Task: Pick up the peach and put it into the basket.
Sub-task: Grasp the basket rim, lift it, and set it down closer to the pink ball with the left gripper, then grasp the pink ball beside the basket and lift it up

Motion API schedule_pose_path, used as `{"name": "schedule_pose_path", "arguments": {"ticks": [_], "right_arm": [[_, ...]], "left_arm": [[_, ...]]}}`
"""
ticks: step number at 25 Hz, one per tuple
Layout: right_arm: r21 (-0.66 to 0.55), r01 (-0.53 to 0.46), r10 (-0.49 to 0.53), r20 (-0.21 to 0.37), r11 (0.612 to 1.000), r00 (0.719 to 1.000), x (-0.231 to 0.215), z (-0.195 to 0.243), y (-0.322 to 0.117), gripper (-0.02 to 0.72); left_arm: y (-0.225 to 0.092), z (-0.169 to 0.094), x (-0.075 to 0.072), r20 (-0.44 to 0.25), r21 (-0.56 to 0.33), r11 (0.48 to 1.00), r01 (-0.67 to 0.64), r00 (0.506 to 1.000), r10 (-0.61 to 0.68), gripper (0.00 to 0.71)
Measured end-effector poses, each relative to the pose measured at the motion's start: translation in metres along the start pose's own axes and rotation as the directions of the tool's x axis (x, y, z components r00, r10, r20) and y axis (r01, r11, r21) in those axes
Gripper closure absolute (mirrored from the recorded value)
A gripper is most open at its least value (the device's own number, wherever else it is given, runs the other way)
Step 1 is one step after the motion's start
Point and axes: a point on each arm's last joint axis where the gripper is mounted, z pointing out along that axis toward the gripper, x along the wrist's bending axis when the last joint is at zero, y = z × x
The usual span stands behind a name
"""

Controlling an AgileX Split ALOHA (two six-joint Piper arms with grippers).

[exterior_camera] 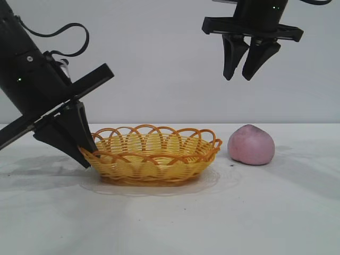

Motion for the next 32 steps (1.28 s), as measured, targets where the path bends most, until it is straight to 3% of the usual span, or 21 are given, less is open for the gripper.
{"name": "schedule_pose_path", "arguments": {"ticks": [2,7,8,11,16,18,20,23,25,29,32], "right_arm": [[0.000,0.000,0.000,0.000,1.000,1.000,0.000,0.000,0.000,0.458],[0.000,0.001,-0.001,0.000,1.000,1.000,0.000,0.000,0.000,0.458],[0.000,0.002,-0.002,0.000,1.000,1.000,0.000,0.000,0.000,0.458],[0.000,0.002,-0.002,0.000,1.000,1.000,0.000,0.000,0.000,0.458],[0.000,0.003,-0.003,0.000,1.000,1.000,0.000,0.000,0.000,0.458],[0.000,0.004,-0.004,0.000,1.000,1.000,0.000,0.000,0.000,0.458],[0.000,0.004,-0.004,0.000,1.000,1.000,0.000,0.000,0.000,0.458],[-0.002,0.004,-0.004,0.000,1.000,1.000,0.000,0.000,0.000,0.458],[-0.002,-0.003,0.003,-0.006,1.000,1.000,0.001,0.000,0.000,0.458],[-0.003,0.011,-0.011,-0.011,1.000,1.000,0.001,0.000,0.000,0.458],[-0.001,0.008,-0.008,-0.014,1.000,1.000,0.001,0.000,0.000,0.458]], "left_arm": [[0.000,0.000,0.000,0.002,0.003,1.000,0.000,1.000,0.000,0.388],[0.000,-0.004,-0.002,-0.001,-0.003,1.000,-0.023,1.000,0.023,0.392],[0.001,-0.009,-0.004,0.001,-0.015,0.999,-0.033,0.999,0.033,0.351],[0.008,-0.030,-0.004,0.014,-0.070,0.997,-0.037,0.999,0.038,0.366],[0.029,-0.073,0.017,0.009,-0.196,0.981,-0.001,1.000,0.003,0.366],[0.036,-0.085,0.036,-0.046,-0.216,0.975,-0.053,0.998,0.044,0.366],[0.040,-0.094,0.052,-0.156,-0.183,0.967,-0.176,0.977,0.148,0.366],[0.041,-0.102,0.069,-0.337,-0.076,0.952,-0.296,0.906,0.255,0.366],[0.042,-0.106,0.076,-0.424,-0.039,0.950,-0.310,0.866,0.265,0.366],[0.043,-0.114,0.082,-0.514,-0.027,0.949,-0.313,0.819,0.255,0.366],[0.043,-0.129,0.075,-0.544,-0.074,0.943,-0.324,0.806,0.235,0.366]]}}
